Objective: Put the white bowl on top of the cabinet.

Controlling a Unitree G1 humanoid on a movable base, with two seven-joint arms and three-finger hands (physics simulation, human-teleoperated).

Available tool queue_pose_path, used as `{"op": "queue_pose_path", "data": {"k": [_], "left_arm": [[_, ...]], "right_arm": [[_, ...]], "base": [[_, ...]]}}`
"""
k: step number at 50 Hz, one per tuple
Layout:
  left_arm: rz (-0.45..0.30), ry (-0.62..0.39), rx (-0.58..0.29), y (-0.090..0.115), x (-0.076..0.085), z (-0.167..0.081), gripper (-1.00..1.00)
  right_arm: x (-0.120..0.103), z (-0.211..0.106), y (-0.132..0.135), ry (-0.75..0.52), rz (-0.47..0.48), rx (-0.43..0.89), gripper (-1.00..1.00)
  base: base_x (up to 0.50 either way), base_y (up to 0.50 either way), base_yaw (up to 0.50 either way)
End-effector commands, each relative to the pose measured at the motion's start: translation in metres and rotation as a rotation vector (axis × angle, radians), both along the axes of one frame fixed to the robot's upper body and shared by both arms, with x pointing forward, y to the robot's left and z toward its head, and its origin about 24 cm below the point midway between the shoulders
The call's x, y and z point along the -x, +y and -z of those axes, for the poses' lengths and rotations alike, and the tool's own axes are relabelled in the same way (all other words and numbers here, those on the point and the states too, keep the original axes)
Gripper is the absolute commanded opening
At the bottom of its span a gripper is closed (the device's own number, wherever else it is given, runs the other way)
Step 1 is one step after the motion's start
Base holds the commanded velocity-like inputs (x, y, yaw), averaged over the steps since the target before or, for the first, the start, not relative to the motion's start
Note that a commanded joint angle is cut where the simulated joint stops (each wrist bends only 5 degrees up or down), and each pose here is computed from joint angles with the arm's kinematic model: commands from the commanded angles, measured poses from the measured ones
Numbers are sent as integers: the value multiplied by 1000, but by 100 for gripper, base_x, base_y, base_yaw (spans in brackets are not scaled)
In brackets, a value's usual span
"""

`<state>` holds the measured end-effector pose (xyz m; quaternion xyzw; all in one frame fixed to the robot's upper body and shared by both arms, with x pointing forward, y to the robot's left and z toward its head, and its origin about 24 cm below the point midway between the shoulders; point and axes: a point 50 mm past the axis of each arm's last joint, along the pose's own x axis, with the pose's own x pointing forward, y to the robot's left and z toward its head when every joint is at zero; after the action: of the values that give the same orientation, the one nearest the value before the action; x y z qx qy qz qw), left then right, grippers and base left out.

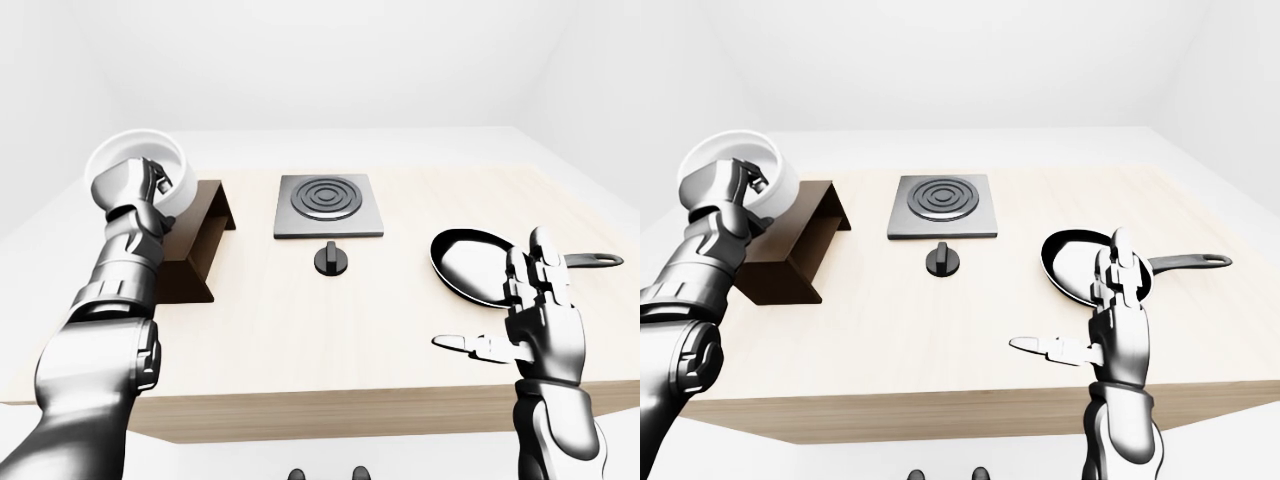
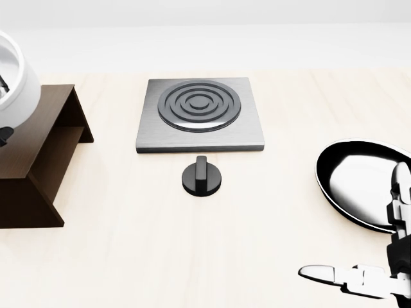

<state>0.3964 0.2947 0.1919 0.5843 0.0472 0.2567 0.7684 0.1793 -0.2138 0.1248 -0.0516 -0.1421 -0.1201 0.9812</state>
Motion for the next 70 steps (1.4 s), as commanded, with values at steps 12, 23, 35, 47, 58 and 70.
{"op": "queue_pose_path", "data": {"k": [12,23,35,47,58,70], "left_arm": [[-13,-47,-34,-4,-1,-3,-100],[-14,-37,-14,-5,-1,1,-100],[-18,-26,-10,-4,-1,5,-100],[-31,-22,-14,0,2,7,-100],[-35,-17,-10,2,2,8,-100],[-44,-12,0,5,3,8,-100]], "right_arm": [[1,-1,0,-1,1,0,100],[1,0,1,2,0,1,100],[3,0,1,1,-2,0,100],[2,1,2,7,-4,2,100],[4,3,4,18,-10,2,100],[4,4,4,26,-13,2,100]], "base": [[0,0,0],[0,0,0],[0,0,0],[0,0,0],[0,0,0],[0,0,0]]}}
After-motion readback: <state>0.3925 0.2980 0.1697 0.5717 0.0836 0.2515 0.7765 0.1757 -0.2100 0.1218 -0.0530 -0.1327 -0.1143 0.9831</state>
